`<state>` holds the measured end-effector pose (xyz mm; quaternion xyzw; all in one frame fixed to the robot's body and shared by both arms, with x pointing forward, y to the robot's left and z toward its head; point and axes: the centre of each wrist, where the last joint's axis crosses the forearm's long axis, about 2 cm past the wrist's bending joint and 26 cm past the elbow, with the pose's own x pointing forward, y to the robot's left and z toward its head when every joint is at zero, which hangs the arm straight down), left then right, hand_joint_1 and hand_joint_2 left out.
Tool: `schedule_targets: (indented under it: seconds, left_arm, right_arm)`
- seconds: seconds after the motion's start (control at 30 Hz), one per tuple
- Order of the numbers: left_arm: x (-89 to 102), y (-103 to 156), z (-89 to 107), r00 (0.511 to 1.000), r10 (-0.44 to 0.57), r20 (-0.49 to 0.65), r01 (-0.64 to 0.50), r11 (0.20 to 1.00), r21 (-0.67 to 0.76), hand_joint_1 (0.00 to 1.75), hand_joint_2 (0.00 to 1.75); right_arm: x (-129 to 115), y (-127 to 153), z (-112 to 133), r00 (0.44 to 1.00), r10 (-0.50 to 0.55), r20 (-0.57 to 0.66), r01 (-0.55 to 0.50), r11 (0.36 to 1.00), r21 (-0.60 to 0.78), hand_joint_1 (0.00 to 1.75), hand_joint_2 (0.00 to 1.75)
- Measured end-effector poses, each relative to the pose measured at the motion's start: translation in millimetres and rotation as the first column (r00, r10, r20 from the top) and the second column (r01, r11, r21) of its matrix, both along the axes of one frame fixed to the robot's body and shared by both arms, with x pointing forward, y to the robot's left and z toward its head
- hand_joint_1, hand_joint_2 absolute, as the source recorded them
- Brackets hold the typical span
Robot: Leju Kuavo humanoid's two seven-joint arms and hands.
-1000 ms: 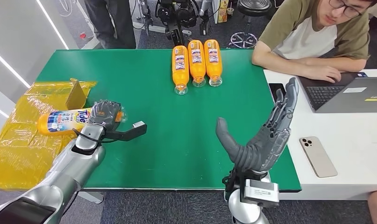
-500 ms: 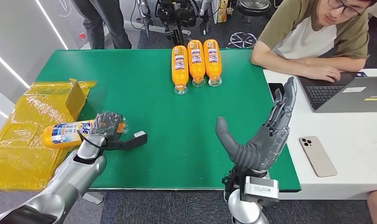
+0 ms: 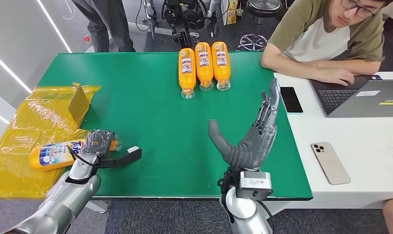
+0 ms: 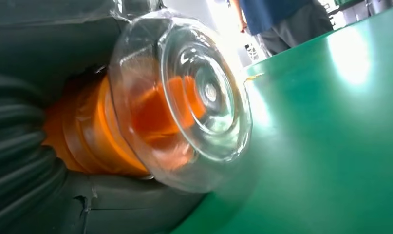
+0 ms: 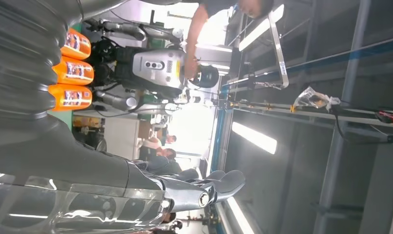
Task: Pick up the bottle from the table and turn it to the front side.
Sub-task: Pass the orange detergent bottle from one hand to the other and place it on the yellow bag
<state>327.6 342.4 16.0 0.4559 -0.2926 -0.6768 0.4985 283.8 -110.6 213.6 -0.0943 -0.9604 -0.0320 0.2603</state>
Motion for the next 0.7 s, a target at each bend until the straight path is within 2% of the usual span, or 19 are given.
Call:
schedule_targets:
  seconds: [0.03, 0.3, 0.5, 0.7]
  left_arm:
    - [-2.0, 2, -1.4, 1.000, 0.010, 0.001, -0.010, 1.000, -0.004, 0.00, 1.75]
    - [-8.5, 9, -5.1, 0.996, 0.075, 0.040, -0.070, 0.993, -0.096, 0.00, 1.75]
    - [-8.9, 13, -4.6, 0.994, 0.103, 0.048, -0.089, 0.968, -0.236, 0.00, 1.75]
    - [-9.4, 12, -5.2, 0.991, 0.125, 0.046, -0.108, 0.957, -0.268, 0.00, 1.75]
  right_arm:
    - [0, 1, -1, 1.000, 0.004, -0.003, -0.004, 1.000, -0.002, 0.00, 1.75]
    - [1, 6, -5, 0.999, 0.028, -0.024, -0.028, 1.000, -0.001, 0.00, 1.75]
    - [1, 7, -7, 0.999, 0.031, -0.034, -0.031, 1.000, 0.000, 0.00, 1.75]
    - [1, 7, -7, 0.999, 0.032, -0.036, -0.032, 0.999, -0.001, 0.00, 1.75]
